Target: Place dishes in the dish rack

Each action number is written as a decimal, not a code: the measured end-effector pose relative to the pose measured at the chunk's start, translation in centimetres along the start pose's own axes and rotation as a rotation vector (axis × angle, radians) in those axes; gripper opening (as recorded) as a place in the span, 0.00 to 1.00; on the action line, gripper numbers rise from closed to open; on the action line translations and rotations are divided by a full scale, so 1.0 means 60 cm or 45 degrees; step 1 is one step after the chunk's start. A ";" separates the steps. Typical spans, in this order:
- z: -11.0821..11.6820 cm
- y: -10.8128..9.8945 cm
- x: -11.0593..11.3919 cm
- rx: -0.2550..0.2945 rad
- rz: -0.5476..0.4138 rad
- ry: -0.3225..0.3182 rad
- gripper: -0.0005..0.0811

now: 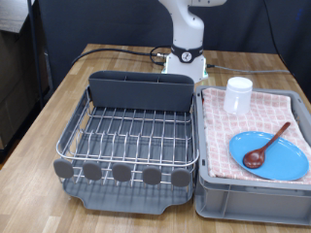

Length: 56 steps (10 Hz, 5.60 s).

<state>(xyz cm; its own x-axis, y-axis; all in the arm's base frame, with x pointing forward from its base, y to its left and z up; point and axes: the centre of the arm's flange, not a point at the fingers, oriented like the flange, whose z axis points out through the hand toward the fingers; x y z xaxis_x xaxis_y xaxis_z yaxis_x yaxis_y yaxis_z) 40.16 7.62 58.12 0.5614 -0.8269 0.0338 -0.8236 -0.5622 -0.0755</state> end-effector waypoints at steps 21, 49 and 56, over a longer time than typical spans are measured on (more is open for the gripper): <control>0.232 -0.154 -0.103 0.064 0.248 0.219 0.99; 0.622 -0.221 -0.095 0.137 0.392 0.132 0.99; 0.623 -0.232 -0.105 0.109 0.413 0.155 0.17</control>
<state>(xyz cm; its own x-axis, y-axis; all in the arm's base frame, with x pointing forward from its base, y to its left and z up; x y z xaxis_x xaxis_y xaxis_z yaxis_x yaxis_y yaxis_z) 51.14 21.18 21.71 0.2536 -0.9608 0.1123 -0.9447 -0.2710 -0.1845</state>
